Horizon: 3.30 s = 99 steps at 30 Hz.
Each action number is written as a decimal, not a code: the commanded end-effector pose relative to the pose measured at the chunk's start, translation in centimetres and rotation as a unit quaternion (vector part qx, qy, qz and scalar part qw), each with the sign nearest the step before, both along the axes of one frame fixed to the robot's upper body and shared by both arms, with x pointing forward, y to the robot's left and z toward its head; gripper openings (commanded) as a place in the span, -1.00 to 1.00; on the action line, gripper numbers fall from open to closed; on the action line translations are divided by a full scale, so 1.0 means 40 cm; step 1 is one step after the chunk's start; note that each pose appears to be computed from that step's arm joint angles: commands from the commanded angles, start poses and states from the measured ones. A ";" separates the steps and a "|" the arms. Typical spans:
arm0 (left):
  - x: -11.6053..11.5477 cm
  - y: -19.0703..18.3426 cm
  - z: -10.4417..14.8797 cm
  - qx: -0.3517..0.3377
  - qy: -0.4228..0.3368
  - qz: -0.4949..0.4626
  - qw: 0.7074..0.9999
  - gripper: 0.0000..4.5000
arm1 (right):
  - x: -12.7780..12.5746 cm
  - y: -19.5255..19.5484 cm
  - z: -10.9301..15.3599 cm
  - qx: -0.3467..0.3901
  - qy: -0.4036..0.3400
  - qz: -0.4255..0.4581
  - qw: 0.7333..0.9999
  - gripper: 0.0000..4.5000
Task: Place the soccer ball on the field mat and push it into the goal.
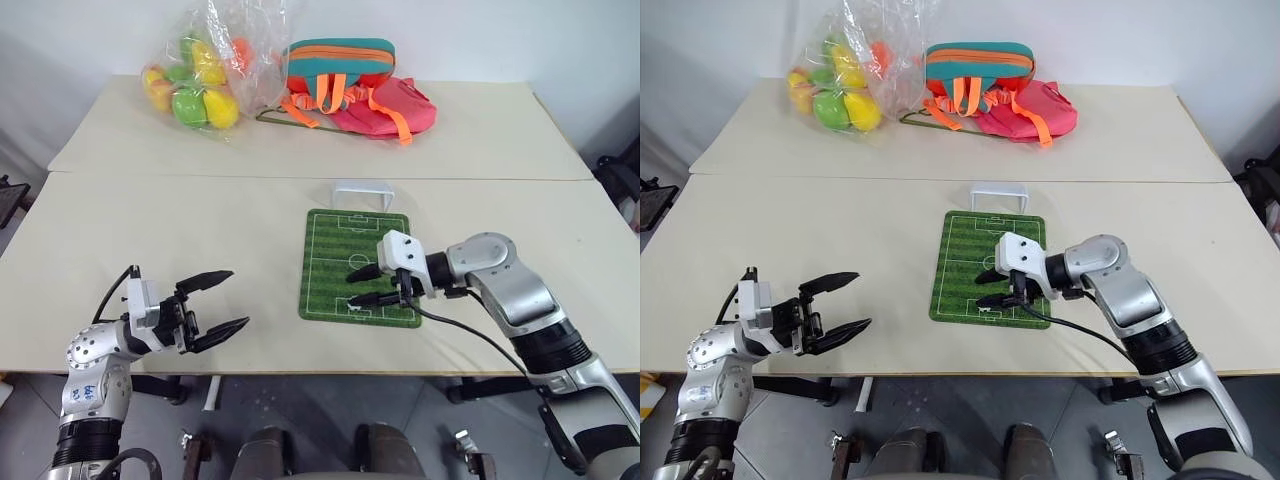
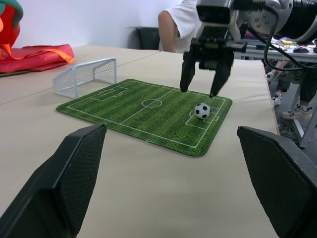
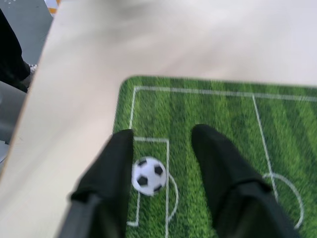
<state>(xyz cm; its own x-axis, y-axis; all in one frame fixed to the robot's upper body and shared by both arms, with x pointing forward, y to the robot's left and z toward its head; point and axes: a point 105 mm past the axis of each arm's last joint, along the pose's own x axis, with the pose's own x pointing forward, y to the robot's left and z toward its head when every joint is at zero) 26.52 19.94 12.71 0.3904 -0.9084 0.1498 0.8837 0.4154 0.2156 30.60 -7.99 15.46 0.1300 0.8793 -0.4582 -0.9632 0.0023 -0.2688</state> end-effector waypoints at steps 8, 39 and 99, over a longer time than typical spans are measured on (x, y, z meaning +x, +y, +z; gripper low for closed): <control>0.002 -0.001 0.013 0.004 -0.008 -0.013 1.000 1.00 | -0.088 -0.015 -0.079 -0.032 0.030 0.010 0.999 -0.98; 0.057 0.040 0.030 0.009 -0.018 0.050 0.999 1.00 | 0.232 -0.179 0.204 0.196 -0.127 -0.257 0.938 -0.98; 0.220 0.247 0.024 -0.154 0.051 0.644 0.747 1.00 | 0.130 -0.648 -0.111 0.293 -0.158 -0.818 0.469 0.99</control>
<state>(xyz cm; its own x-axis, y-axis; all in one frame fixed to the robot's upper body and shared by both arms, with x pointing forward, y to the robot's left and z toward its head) 35.34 29.47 11.74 0.9498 0.2884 0.1213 -0.2751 0.9545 -0.1149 36.24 -32.98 10.46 0.8618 -0.5053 0.0444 0.4998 0.8608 0.0963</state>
